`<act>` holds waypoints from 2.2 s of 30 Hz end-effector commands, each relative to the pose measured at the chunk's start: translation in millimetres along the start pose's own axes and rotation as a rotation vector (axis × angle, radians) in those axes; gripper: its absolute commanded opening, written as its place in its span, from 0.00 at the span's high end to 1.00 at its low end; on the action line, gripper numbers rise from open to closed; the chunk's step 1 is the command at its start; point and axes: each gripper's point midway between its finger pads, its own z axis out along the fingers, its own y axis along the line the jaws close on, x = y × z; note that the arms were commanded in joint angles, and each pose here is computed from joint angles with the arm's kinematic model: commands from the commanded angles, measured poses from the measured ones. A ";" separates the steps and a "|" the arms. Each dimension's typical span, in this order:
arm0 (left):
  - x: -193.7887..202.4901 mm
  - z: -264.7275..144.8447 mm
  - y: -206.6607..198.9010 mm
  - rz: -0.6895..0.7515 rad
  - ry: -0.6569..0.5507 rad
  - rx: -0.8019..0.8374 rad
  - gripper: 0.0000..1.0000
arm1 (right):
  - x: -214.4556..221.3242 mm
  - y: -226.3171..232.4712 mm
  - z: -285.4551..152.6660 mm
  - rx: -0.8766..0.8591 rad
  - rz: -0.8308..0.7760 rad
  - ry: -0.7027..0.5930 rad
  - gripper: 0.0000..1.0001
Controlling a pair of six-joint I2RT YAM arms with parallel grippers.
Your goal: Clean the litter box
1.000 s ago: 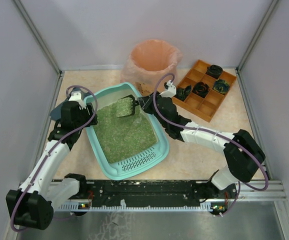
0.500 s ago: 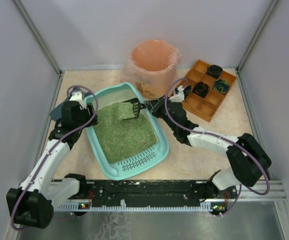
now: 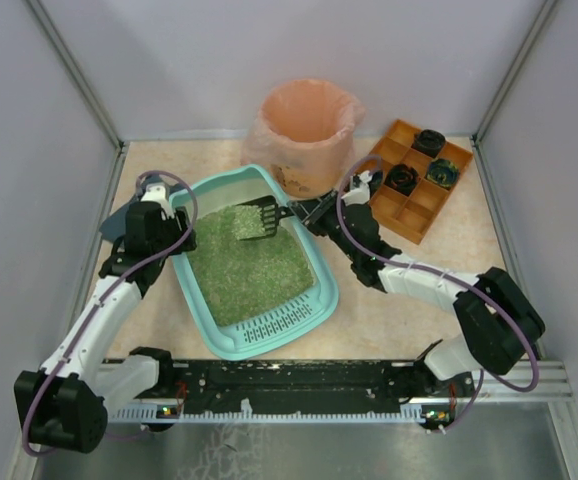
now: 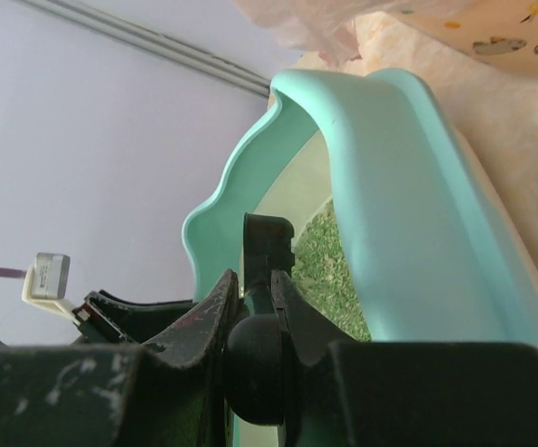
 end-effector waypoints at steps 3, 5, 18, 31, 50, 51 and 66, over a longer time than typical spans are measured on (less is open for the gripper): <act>4.3 6.0 -2.4 0.006 0.020 0.007 0.32 | -15.4 49.7 -2.2 -0.148 -0.029 -0.020 1.00; 5.2 9.5 -2.5 0.010 0.034 0.002 0.33 | -12.7 47.5 -2.1 -0.134 -0.061 -0.018 1.00; 19.2 24.0 12.4 0.073 0.127 -0.075 0.76 | -4.9 52.8 -8.4 -0.079 -0.275 0.000 1.00; 15.7 36.4 -7.3 0.114 0.179 0.042 0.78 | 8.0 49.9 -5.8 -0.032 -0.383 -0.004 1.00; -11.5 12.3 -16.3 0.050 0.009 0.094 0.24 | 22.6 72.6 -5.1 0.132 -0.917 -0.039 1.00; -12.3 10.0 -15.9 0.043 0.006 0.091 0.23 | 20.9 75.1 -8.1 0.150 -0.953 -0.061 1.00; 26.8 -6.7 6.3 -0.023 0.087 -0.009 0.37 | 115.0 95.9 -22.4 -0.046 -0.461 0.182 1.00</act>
